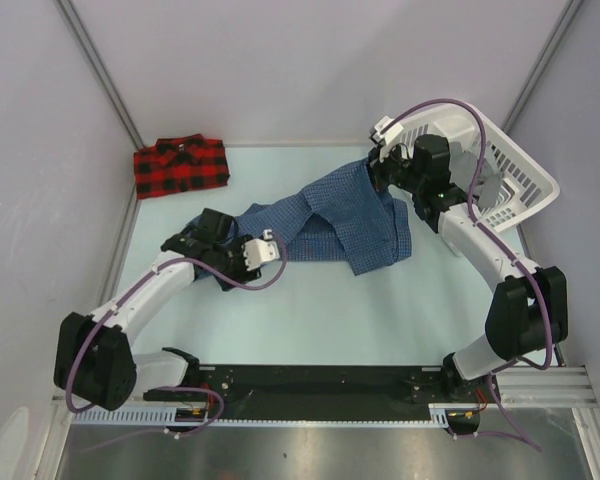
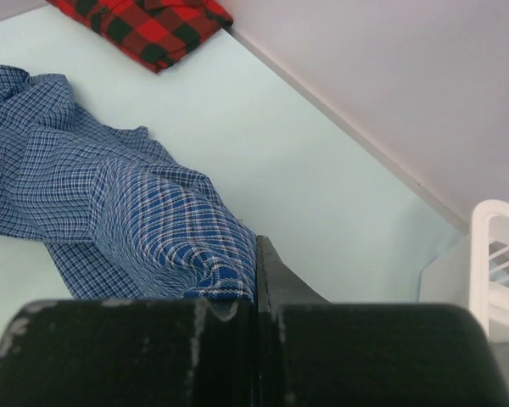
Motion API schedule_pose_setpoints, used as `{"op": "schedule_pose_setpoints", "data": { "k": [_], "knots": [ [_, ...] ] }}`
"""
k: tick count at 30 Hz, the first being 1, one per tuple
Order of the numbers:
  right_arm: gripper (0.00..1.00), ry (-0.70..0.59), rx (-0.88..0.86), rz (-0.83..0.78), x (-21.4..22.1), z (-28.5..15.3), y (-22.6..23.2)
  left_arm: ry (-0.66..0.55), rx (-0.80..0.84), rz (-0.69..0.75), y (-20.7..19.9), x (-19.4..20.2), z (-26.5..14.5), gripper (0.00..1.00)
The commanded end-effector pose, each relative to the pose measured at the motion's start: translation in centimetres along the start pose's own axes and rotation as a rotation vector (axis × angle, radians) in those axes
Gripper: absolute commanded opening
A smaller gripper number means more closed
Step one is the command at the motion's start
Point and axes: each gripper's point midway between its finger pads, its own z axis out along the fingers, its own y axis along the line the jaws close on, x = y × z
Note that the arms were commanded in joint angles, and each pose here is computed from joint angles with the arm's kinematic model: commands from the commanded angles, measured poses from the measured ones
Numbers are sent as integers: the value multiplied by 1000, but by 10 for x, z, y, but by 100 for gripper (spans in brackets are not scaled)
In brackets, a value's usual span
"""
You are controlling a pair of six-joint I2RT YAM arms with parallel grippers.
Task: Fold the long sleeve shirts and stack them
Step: Flatten the shirt out
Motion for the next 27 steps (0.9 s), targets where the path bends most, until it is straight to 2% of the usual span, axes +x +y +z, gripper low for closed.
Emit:
{"op": "schedule_pose_setpoints", "data": {
  "k": [1, 5, 10, 14, 16, 17, 19, 20, 21, 24, 25, 27],
  "knots": [
    [0, -32, 3, -34, -15, -8, -2, 87, -56, 102, 11, 26, 18, 61],
    [0, -30, 12, -37, -15, -12, -6, 147, -141, 111, 25, 46, 35, 59],
    [0, -22, 15, -40, -15, -12, -10, 179, -120, 118, 24, 58, 52, 59],
    [0, -14, 24, -47, -13, -12, -13, 248, -80, 116, 19, 81, 68, 55],
    [0, -13, 31, -51, -14, -13, -17, 261, -68, 95, 20, 87, 70, 48],
    [0, -9, 32, -48, -13, -13, -17, 268, -45, 85, 17, 89, 68, 34],
    [0, -12, 44, -50, -15, -14, -23, 252, -65, 55, 29, 83, 59, 18],
    [0, -12, 48, -50, -17, -15, -25, 238, -42, 33, 26, 80, 52, 6],
    [0, -14, 55, -52, -18, -15, -26, 222, -57, 6, 33, 75, 45, 1],
    [0, -43, 91, -58, -36, -15, -37, 95, -118, -100, 65, 31, 8, 0],
    [0, -67, 110, -66, -50, -15, -46, 33, -191, -142, 90, 4, -14, 0],
    [0, -96, 149, -79, -65, -16, -61, -33, -274, -222, 116, -16, -41, 0]
  ]
}}
